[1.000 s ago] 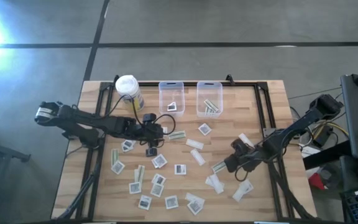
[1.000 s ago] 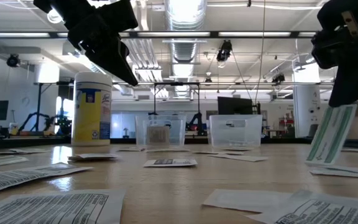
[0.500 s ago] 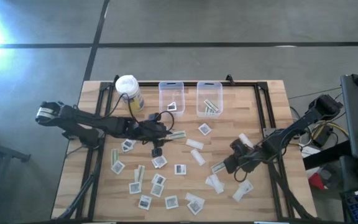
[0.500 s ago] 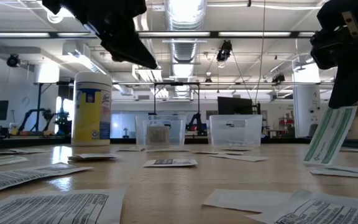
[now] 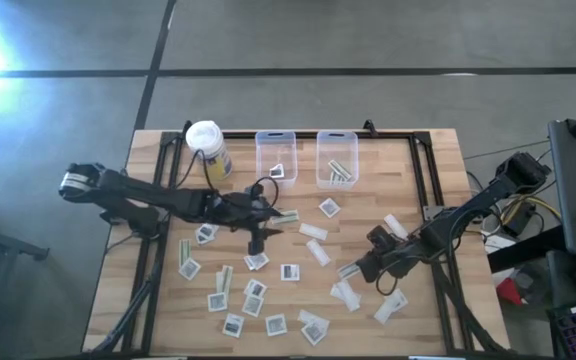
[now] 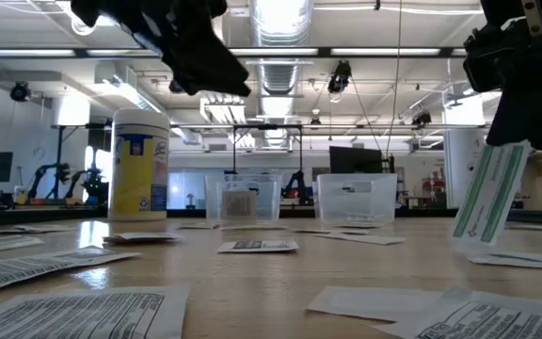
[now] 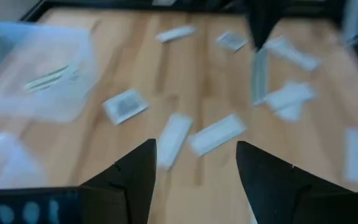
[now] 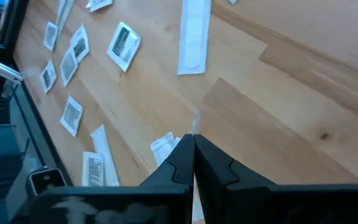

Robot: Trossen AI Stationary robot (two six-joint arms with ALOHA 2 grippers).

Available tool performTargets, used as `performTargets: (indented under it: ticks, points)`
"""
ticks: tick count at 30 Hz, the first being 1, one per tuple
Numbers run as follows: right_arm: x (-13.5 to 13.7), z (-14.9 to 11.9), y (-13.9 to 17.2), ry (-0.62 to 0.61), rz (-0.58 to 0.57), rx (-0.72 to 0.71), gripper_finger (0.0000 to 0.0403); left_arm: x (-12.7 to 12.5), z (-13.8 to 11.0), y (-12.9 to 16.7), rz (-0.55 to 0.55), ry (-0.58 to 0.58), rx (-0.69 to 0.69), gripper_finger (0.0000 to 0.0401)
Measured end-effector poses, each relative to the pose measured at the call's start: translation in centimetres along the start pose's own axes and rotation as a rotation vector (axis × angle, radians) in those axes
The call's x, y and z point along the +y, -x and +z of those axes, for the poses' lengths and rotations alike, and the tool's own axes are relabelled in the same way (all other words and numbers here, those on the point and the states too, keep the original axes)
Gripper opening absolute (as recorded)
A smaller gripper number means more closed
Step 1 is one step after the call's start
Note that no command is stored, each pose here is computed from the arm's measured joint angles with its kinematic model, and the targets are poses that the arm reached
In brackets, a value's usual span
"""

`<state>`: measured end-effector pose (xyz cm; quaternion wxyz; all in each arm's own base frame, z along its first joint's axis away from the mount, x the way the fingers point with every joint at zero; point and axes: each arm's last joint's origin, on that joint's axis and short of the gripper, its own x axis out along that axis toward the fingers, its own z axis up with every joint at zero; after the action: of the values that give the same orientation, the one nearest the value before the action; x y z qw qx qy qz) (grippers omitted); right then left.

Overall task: Pick & Place First Aid Supplies
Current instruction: Put the bandage into the right transparent bin

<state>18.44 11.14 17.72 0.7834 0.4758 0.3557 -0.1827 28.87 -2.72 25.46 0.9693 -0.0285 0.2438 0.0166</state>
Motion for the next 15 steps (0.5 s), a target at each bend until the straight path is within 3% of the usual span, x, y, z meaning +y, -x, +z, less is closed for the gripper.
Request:
performTargets:
  ticks: [6,15]
  points:
    - [0.0,0.0,0.0,0.007,-0.001,0.000,0.0008,-0.7,0.1,-2.7,-0.131,-0.001,-0.098,0.0212]
    - [0.0,0.0,0.0,0.035,-0.001,0.000,0.0008,-1.1,0.1,-6.3,-0.172,-0.002,-0.117,0.0211]
